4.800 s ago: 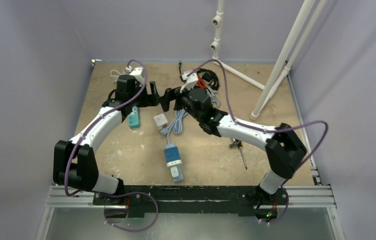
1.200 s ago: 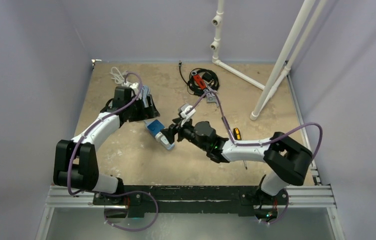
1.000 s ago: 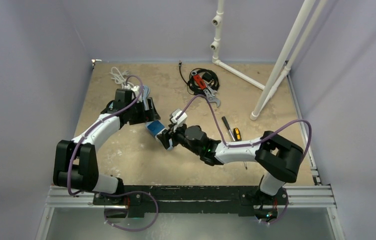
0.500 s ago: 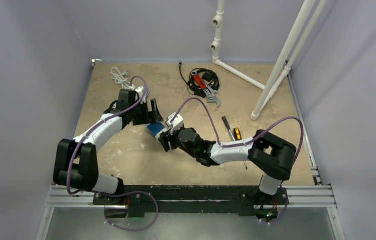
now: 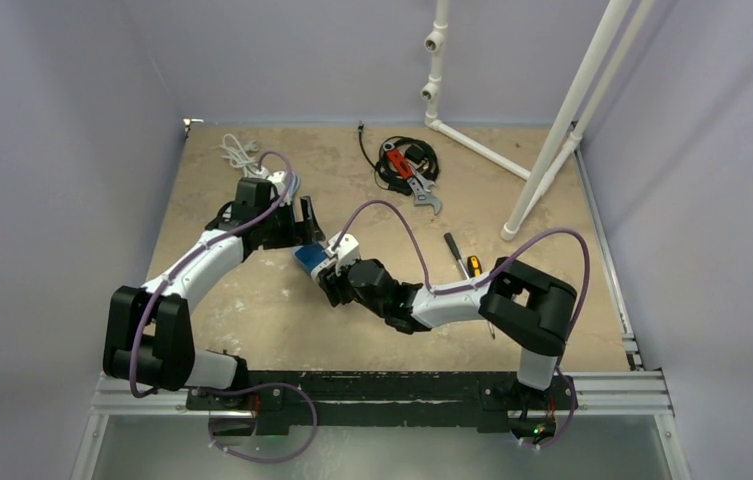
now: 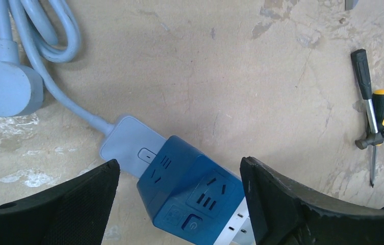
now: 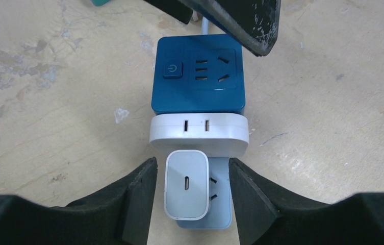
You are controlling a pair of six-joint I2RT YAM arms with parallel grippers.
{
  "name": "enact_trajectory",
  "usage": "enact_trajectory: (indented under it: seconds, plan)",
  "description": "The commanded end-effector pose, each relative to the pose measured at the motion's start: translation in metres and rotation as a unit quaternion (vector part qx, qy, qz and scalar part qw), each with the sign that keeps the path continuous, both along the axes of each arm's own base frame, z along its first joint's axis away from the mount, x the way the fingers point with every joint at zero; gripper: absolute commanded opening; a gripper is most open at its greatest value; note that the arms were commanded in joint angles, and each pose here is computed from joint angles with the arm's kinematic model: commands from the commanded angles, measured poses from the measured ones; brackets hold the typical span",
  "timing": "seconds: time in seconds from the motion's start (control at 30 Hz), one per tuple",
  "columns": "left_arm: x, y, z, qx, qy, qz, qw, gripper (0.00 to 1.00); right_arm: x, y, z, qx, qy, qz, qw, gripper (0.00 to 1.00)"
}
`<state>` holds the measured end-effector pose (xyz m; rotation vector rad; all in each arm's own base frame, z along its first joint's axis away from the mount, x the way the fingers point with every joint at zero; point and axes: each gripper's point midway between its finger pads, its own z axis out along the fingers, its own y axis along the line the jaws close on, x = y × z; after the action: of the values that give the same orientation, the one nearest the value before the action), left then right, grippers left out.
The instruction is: Pull the plug off the socket
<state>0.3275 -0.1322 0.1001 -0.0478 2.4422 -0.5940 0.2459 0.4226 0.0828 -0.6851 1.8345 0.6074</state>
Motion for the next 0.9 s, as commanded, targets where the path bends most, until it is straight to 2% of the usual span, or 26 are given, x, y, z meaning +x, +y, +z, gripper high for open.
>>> enact_trajectory:
  seconds: [0.0,0.37,0.5,0.57,0.87]
  plan:
    - [0.008,0.003,0.016,0.012,-0.035,0.001,0.999,0.88,0.004,0.015,0.015,0.015,-0.012,0.000,1.000,0.55]
    - [0.009,0.008,0.021,0.021,-0.045,0.008,0.999,0.88,0.007,0.016,-0.001,-0.012,-0.008,-0.027,1.000,0.33]
    - [0.009,0.009,0.022,0.025,-0.048,0.011,0.998,0.88,0.013,0.008,-0.003,-0.015,-0.002,-0.065,0.998,0.15]
    - [0.010,0.010,0.024,0.025,-0.052,0.012,0.998,0.88,0.019,-0.001,-0.004,-0.014,0.005,-0.105,0.994,0.01]
    - [0.008,-0.001,0.026,0.002,-0.056,-0.004,0.998,0.88,0.031,-0.021,-0.002,0.009,0.025,-0.200,0.979,0.00]
